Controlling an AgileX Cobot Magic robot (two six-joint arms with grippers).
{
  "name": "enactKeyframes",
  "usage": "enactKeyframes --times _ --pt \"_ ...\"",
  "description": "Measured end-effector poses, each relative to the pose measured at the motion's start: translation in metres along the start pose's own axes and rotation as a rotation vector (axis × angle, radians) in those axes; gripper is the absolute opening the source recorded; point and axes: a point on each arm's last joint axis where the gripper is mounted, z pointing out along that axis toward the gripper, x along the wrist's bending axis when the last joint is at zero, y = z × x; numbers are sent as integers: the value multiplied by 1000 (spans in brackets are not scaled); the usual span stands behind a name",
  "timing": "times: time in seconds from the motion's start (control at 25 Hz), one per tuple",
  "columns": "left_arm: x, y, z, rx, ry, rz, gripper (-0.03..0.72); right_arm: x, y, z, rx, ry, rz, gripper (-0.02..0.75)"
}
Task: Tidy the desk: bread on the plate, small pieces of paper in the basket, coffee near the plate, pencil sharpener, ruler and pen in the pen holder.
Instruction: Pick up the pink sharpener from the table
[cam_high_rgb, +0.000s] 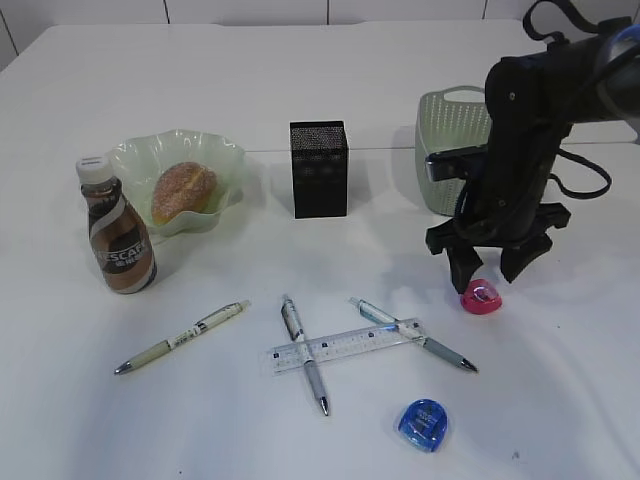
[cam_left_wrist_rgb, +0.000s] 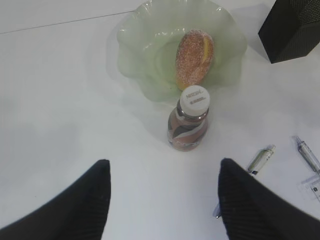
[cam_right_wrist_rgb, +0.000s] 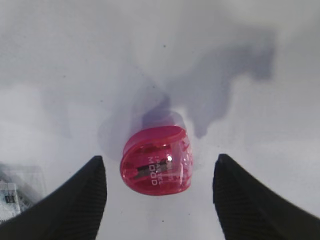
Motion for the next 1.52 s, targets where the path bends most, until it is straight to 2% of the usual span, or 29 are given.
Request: enactKeyframes --times 0.08,0.2,0.64,1.52 --pt "0 0 0 0 0 0 474 0 1 2 3 1 0 538" --pt "0 0 0 0 0 0 474 0 1 4 7 1 -2 521" --pt "0 0 0 0 5 4 474 1 0 17 51 0 -2 520" --pt "2 0 0 0 18 15 474 0 1 23 63 -8 -10 518"
